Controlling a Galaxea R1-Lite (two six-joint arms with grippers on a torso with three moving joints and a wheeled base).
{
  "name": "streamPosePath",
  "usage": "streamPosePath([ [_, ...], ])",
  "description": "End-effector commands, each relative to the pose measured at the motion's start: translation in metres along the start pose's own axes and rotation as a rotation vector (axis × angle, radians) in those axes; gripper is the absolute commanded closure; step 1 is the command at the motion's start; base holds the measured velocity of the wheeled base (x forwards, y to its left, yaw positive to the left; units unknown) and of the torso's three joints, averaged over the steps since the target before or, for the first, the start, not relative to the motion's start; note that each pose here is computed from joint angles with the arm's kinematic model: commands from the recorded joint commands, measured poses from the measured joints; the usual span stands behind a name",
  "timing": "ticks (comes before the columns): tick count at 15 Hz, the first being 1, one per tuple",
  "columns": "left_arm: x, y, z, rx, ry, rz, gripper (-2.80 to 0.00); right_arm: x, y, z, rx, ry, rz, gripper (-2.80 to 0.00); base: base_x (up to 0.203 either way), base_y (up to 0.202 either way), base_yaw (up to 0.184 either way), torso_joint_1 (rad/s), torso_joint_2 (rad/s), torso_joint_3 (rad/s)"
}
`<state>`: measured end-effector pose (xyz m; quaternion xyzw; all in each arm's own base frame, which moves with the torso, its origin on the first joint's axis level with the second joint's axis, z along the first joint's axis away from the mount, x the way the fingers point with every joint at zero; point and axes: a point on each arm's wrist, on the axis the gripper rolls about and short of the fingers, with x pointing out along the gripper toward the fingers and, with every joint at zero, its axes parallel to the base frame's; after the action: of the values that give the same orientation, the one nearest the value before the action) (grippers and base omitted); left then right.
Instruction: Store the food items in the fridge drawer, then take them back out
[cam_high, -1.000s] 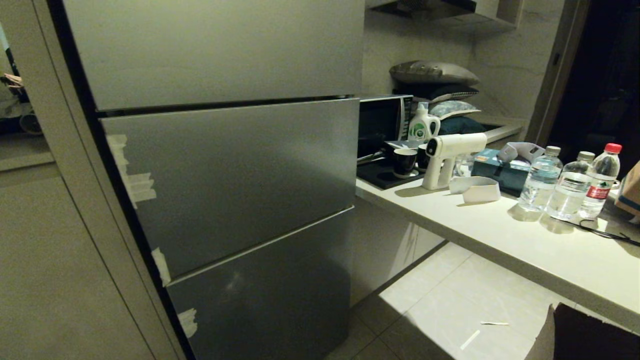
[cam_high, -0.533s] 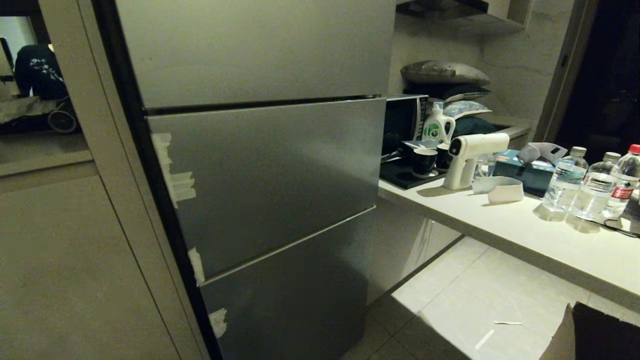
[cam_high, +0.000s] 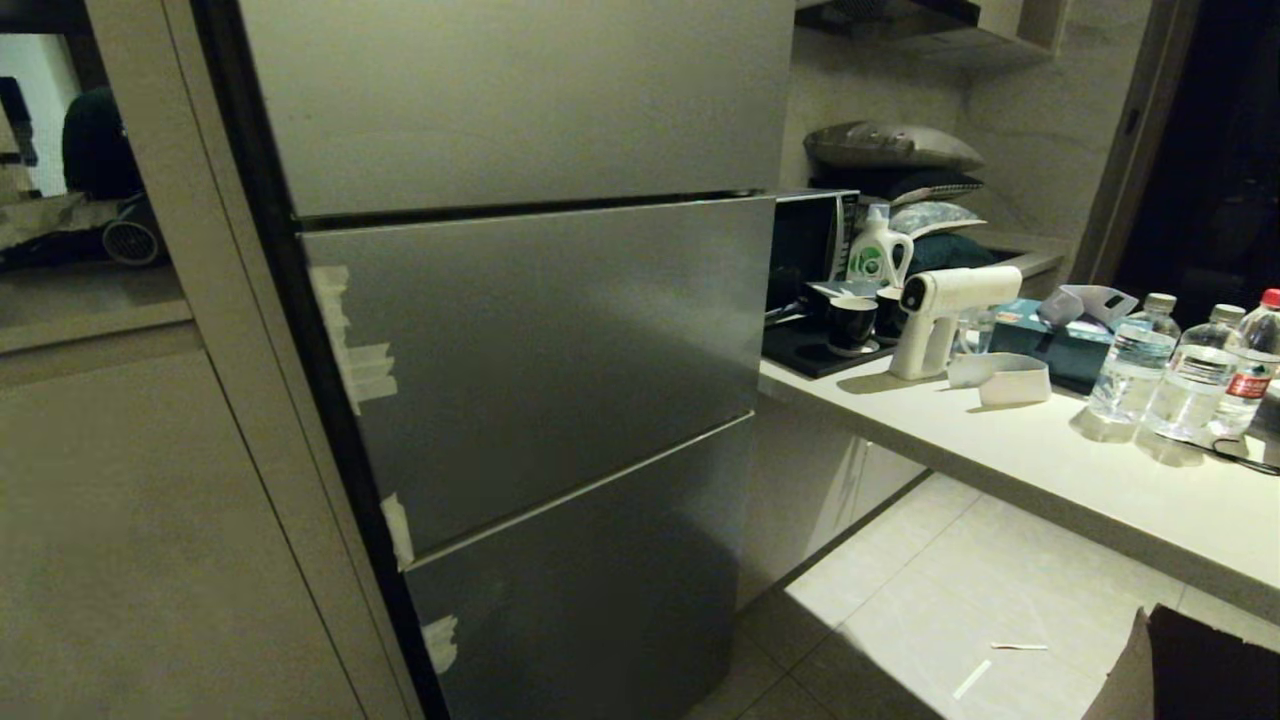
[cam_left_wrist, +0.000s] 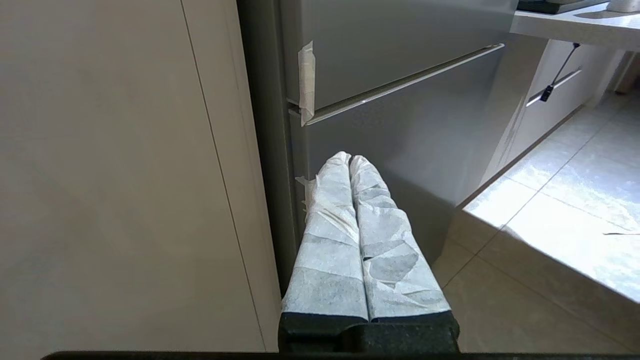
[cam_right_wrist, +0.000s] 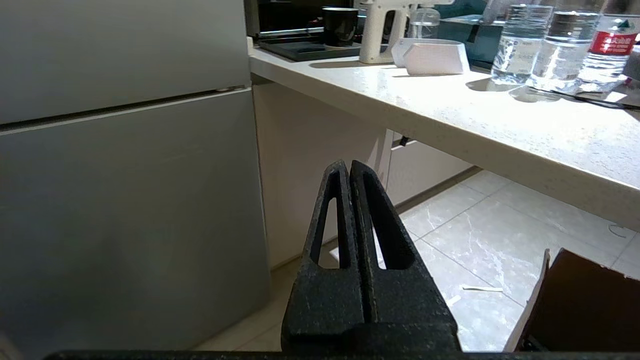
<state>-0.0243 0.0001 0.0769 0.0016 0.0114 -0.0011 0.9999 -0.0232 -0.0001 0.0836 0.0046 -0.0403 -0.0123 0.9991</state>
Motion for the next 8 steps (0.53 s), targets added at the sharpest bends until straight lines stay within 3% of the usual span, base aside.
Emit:
streamPosePath([
  [1,-0.005,0.0,0.014,-0.01,-0.051,0.001,0.0,0.002,0.0,-0.007,0.0,0.027,0.0,0.0,0.0,0.0,0.0,0.0,0.0,0.0],
  [3,-0.008,0.0,0.025,-0.027,-0.071,0.014,0.0,0.002,0.0,-0.007,0.0,0.027,0.0,0.0,0.0,0.0,0.0,0.0,0.0,0.0],
  [5,-0.005,0.002,0.02,-0.029,-0.038,0.077,0.0,0.002,0.0,-0.007,0.001,0.027,0.001,0.0,0.0,0.0,0.0,0.0,0.0,0.0],
  [8,-0.004,0.002,0.014,-0.029,-0.031,0.107,0.0,0.002,0.0,-0.007,0.003,0.026,0.001,0.0,0.0,0.0,0.0,0.0,0.0,0.0],
])
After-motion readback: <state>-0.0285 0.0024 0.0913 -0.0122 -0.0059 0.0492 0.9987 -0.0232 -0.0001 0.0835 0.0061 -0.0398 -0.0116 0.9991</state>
